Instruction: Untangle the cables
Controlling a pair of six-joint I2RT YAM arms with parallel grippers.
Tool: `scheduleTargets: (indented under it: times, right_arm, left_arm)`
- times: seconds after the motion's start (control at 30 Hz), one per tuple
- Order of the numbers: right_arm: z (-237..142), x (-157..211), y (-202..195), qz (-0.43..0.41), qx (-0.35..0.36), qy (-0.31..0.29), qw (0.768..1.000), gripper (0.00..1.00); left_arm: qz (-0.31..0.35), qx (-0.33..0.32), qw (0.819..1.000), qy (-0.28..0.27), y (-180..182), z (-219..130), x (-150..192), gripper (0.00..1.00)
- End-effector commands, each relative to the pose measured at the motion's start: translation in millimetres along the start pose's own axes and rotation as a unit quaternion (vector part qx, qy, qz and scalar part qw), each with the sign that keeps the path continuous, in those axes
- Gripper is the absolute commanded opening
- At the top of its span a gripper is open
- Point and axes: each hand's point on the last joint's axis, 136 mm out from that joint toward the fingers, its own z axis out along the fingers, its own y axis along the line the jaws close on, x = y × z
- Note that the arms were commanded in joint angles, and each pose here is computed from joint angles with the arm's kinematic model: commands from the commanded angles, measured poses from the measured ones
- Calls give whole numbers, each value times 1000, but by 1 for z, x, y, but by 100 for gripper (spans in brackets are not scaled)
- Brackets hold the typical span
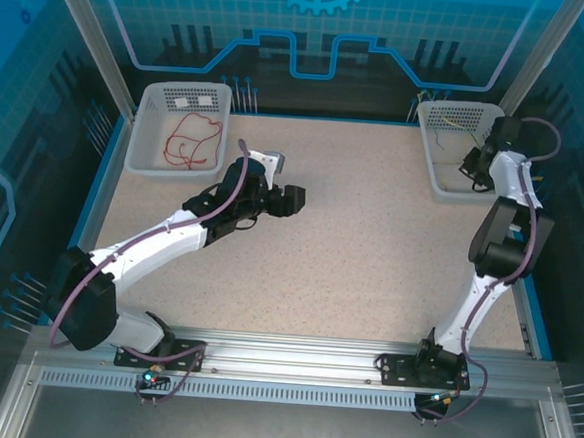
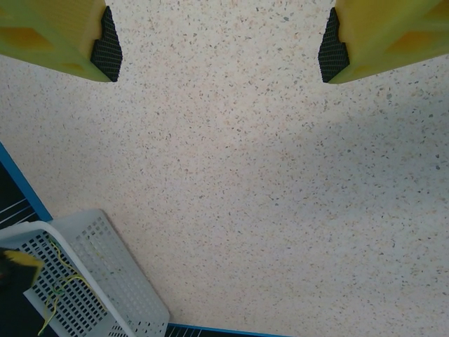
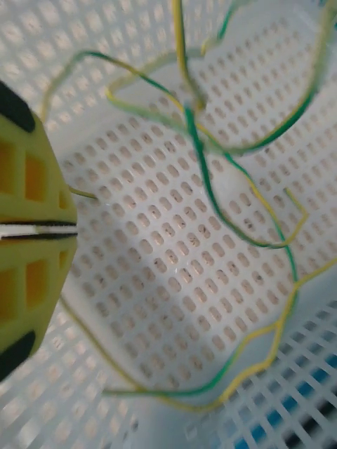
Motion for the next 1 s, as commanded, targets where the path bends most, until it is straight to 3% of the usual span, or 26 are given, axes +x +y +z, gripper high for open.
scheduleTargets:
  times: [0.0,0.23,0.43,0.57,0.67,0.73,0.83,0.97]
  right_arm:
    - [-41,-10,3,15,-6,-45,999,21]
    - [-76,25,-11,49,-20,-46,998,49]
    - [-78,62,-3,63,-78,-2,995,51]
    - [-105,73,-3,32,-54,-43,997,54]
    - [-127,74,4,23,-80,-87,993,58]
    - [-144,79,23,-2,-122,-118,985,60]
    - [-160,93,55,-94,-153,-160,971,75]
    - [-147,120,97,-206,-176,-141,952,83]
  left_arm:
    - [-3,2,1000,-8,-3,1,-12,78]
    - [-4,-4,1000,-8,2,2,-9,78]
    - [-8,-6,1000,-1,6,4,-6,78]
    - [-9,-8,1000,-6,8,4,-6,77]
    - [-9,-8,1000,-13,9,4,-8,77]
    - [-11,-8,1000,-21,15,8,-8,78]
    - [-48,-15,999,-15,32,16,-7,78]
    - [-50,7,999,-8,31,25,-5,79]
